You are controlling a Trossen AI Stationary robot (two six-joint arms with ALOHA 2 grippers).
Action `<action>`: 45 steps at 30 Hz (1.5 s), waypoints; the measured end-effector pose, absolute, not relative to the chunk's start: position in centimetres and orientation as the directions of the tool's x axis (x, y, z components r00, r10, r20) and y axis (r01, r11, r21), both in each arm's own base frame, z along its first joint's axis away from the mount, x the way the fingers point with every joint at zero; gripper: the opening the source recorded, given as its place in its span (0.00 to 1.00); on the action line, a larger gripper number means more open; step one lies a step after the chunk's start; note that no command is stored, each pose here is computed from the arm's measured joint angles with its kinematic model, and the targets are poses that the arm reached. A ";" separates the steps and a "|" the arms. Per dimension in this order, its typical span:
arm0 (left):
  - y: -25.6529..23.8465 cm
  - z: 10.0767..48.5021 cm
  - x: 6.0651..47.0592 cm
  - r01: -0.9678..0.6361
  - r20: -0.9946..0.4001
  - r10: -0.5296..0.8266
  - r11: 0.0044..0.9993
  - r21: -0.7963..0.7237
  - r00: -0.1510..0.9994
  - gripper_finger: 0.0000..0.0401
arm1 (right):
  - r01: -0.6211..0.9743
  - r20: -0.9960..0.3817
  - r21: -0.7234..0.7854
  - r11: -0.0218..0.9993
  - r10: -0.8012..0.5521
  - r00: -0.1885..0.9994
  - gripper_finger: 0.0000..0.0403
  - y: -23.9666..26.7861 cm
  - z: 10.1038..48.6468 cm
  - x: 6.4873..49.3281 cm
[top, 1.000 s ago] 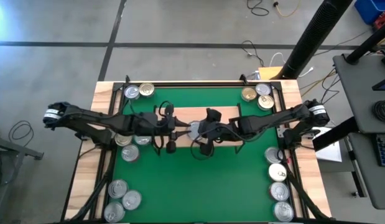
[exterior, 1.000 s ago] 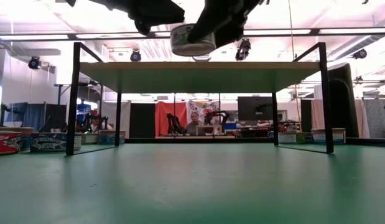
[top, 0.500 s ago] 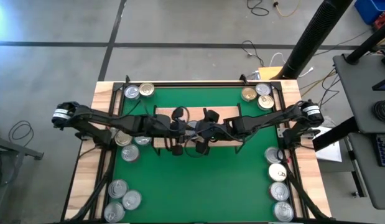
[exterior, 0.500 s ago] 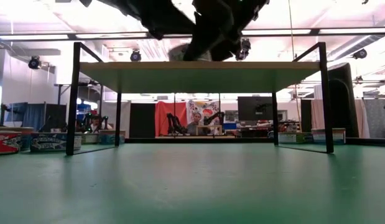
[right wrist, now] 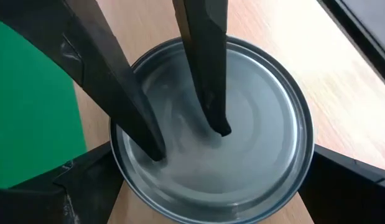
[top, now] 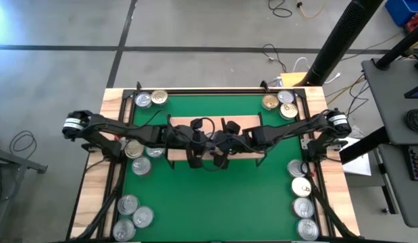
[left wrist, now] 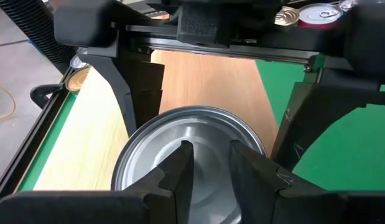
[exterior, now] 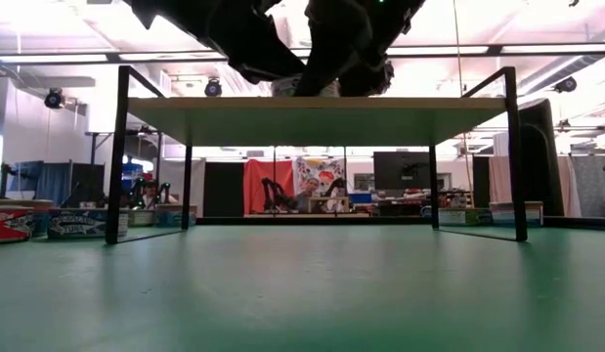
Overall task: Stack canned seafood by type on shelf
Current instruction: Put the top green tuna can into the shelf
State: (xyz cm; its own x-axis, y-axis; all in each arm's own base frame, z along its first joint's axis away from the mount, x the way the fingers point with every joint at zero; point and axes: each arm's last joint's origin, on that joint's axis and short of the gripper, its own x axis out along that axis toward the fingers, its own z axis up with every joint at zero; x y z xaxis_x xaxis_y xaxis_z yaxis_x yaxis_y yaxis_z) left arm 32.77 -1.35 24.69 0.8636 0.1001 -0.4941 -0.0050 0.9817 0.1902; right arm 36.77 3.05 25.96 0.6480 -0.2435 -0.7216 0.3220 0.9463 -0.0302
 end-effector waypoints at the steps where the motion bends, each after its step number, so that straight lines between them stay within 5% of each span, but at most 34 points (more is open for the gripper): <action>1: -1.3 24.7 32.8 -0.004 -0.496 0.100 0.982 0.190 0.863 0.23 | 0.321 -0.727 -0.031 0.947 -0.241 0.643 0.99 3.1 26.0 36.7; 20: -1.5 25.1 32.5 0.010 -0.474 0.075 0.985 0.174 0.877 0.23 | 0.273 -0.807 -0.118 0.955 -0.252 0.533 0.99 3.1 31.4 35.6; 30: -1.6 32.3 26.4 0.044 -0.307 0.003 0.988 0.146 0.952 0.23 | 0.351 -0.685 -0.102 0.931 -0.322 0.654 0.98 3.0 33.2 37.0; 35: -2.5 34.5 22.9 0.074 -0.193 -0.048 0.988 0.132 0.980 0.23 | 0.358 -0.667 -0.088 0.930 -0.321 0.672 0.85 3.0 32.2 38.0; 45: -5.3 32.1 20.8 0.203 -0.141 -0.186 0.972 0.115 0.972 0.23 | 0.382 -0.705 -0.062 0.922 -0.312 0.637 0.40 3.0 29.3 39.8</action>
State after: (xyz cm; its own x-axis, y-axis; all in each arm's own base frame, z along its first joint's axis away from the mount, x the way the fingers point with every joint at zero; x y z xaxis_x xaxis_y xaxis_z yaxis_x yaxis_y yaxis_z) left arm 20.85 -5.25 32.07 0.9723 -0.1859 -0.1414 0.2027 0.9725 0.1150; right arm 39.85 2.98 29.35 0.6367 -0.3118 -0.7053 0.3824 0.9219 -0.0622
